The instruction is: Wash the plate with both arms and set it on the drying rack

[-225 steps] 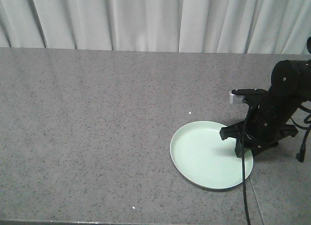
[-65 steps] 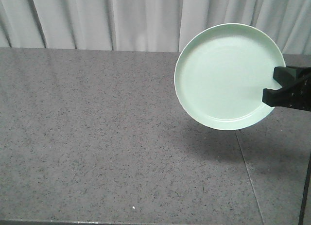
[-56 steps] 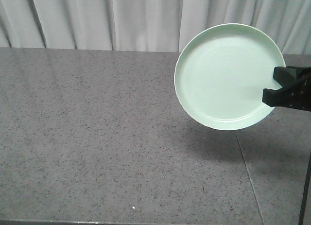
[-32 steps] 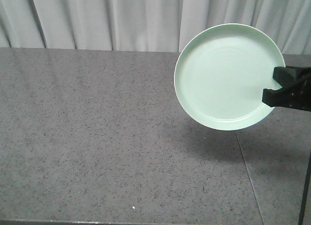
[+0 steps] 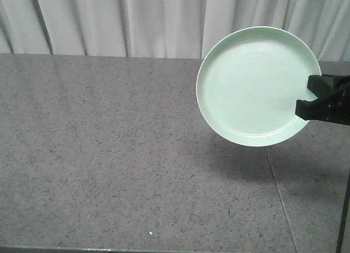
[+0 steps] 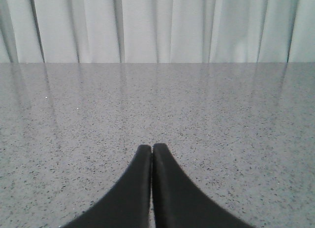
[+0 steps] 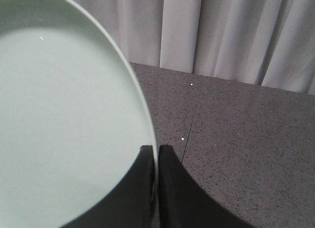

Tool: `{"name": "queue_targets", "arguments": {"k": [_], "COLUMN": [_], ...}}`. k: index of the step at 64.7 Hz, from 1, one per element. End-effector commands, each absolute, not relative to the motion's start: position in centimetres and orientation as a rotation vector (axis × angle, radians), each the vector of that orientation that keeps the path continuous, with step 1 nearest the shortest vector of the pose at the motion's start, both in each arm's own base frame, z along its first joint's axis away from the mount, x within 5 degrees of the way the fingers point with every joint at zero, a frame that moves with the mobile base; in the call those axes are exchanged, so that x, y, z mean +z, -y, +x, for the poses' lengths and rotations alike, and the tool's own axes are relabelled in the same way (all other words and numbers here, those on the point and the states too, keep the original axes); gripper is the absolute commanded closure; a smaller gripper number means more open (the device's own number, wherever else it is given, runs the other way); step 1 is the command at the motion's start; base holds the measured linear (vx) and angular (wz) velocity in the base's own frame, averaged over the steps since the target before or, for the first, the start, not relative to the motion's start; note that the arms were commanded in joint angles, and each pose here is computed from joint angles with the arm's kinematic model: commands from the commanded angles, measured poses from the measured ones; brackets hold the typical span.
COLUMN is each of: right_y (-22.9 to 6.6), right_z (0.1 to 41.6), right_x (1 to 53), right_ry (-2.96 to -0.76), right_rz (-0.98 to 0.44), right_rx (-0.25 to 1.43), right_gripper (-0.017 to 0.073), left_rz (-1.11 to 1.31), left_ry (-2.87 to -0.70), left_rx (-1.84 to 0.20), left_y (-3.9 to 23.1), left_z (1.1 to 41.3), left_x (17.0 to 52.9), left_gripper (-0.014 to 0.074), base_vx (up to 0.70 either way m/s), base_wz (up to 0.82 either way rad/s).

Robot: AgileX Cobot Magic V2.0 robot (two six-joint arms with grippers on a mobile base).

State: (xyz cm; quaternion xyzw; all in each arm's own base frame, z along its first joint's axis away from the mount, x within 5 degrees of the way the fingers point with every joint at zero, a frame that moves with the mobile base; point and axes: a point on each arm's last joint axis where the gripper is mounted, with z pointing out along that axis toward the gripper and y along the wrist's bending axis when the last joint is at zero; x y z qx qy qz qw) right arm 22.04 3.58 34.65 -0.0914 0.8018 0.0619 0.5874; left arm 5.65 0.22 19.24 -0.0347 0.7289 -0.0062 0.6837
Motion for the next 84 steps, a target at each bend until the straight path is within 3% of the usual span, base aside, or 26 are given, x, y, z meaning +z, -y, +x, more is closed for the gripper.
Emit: {"name": "queue_targets", "arguments": {"k": [1,30,84], "right_y": [-3.24,-3.24,-3.24], "right_z": [21.92,21.92,21.92], "right_x": [36.51,36.51,36.51], "right_ry": [-1.764,-1.765,-1.765], "right_rz": [-0.179,-0.178,-0.178], "right_rx": [0.119,0.121,0.121], "right_gripper": [0.0564,0.0564,0.0564], "left_rz": [-0.088,-0.088,-0.088], "left_ry": [-1.560,-1.560,-1.560], "left_rx": [-0.028,-0.028,-0.028], "left_y": [-0.22,-0.22,-0.22], "left_z": [5.61,5.61,5.61], "left_x": [19.48,19.48,19.48], "left_gripper": [0.0599,0.0599,0.0599], "base_vx": [0.00,-0.03,-0.08], "base_wz": [0.00,0.13,0.40]}}
